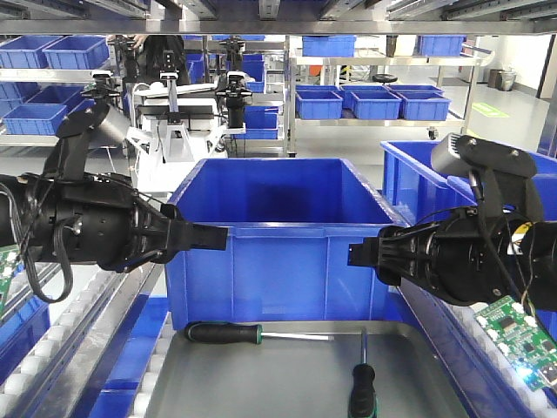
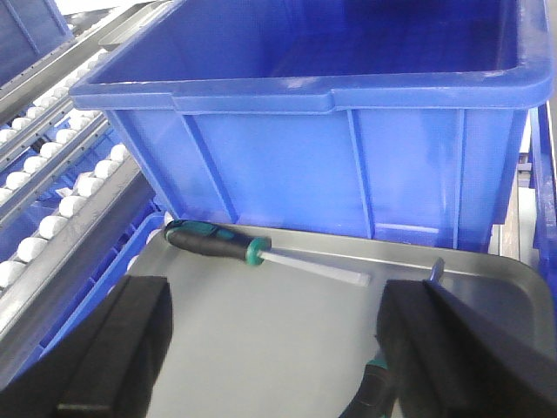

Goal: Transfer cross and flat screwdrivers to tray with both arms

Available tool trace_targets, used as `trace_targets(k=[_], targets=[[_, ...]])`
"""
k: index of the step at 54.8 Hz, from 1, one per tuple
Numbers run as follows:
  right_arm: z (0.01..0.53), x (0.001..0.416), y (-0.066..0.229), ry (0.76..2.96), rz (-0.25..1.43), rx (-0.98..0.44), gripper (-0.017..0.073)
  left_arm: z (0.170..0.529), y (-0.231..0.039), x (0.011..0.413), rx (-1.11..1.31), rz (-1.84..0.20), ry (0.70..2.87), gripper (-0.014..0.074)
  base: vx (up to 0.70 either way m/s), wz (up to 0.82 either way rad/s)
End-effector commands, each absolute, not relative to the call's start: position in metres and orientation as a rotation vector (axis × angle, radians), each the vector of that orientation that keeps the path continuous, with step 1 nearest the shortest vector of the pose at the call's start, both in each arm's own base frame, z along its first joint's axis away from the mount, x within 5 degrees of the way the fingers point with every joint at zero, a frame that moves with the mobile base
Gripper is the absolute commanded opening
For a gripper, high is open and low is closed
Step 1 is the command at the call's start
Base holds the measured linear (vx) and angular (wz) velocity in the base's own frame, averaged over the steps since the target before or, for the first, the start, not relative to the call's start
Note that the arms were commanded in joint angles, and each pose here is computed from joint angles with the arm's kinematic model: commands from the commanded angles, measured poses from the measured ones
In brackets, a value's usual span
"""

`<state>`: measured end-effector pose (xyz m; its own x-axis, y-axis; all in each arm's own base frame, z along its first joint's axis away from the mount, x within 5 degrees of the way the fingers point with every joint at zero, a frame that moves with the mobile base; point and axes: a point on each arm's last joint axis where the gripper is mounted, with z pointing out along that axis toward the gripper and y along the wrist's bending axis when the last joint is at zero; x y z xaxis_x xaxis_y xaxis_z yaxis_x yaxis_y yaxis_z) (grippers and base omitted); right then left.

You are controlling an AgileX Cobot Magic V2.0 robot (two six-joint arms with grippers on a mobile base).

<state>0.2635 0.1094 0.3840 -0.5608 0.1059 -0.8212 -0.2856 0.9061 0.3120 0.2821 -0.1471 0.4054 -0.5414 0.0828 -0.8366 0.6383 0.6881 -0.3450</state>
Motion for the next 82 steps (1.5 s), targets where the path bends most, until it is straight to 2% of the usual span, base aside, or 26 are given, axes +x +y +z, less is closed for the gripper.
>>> trace_targets(k=[1, 6, 11, 17, 23, 33, 46, 57, 82], targets=[[0.409, 0.259, 0.106, 1.968, 0.534, -0.115, 0.0565, 0.436, -0.141, 0.270, 0.512, -0.812, 1.913, 0.0414, 0.00, 0.00], [0.409, 0.259, 0.106, 1.968, 0.534, -0.115, 0.0565, 0.435, -0.129, 0.256, 0.467, -0.712, 1.892, 0.0349, 0.00, 0.00], [0.409, 0.259, 0.106, 1.968, 0.534, -0.115, 0.0565, 0.426, -0.104, 0.228, 0.340, -0.581, 1.833, 0.0235, 0.00, 0.00], [0.409, 0.259, 0.106, 1.968, 0.534, -0.115, 0.0565, 0.397, -0.075, 0.187, 0.260, -0.419, 1.726, 0.0104, 0.00, 0.00], [0.409, 0.259, 0.106, 1.968, 0.534, -0.115, 0.0565, 0.353, -0.052, 0.147, 0.262, -0.275, 1.597, -0.0008, 0.00, 0.00], [0.409, 0.259, 0.106, 1.968, 0.534, -0.115, 0.0565, 0.290, -0.017, 0.091, 0.128, -0.162, 1.440, -0.0006, 0.00, 0.00], [0.409, 0.259, 0.106, 1.968, 0.534, -0.115, 0.0565, 0.224, -0.002, 0.059, 0.017, -0.042, 1.388, -0.0006, 0.00, 0.00], [0.408, 0.259, 0.106, 1.983, 0.533, -0.118, 0.0565, 0.218, 0.001, 0.054, -0.001, 0.021, 1.425, -0.0006, 0.00, 0.00], [0.408, 0.258, 0.106, 1.984, 0.533, -0.118, 0.0565, 0.218, 0.001, 0.054, -0.001, 0.019, 1.427, -0.0006, 0.00, 0.00]])
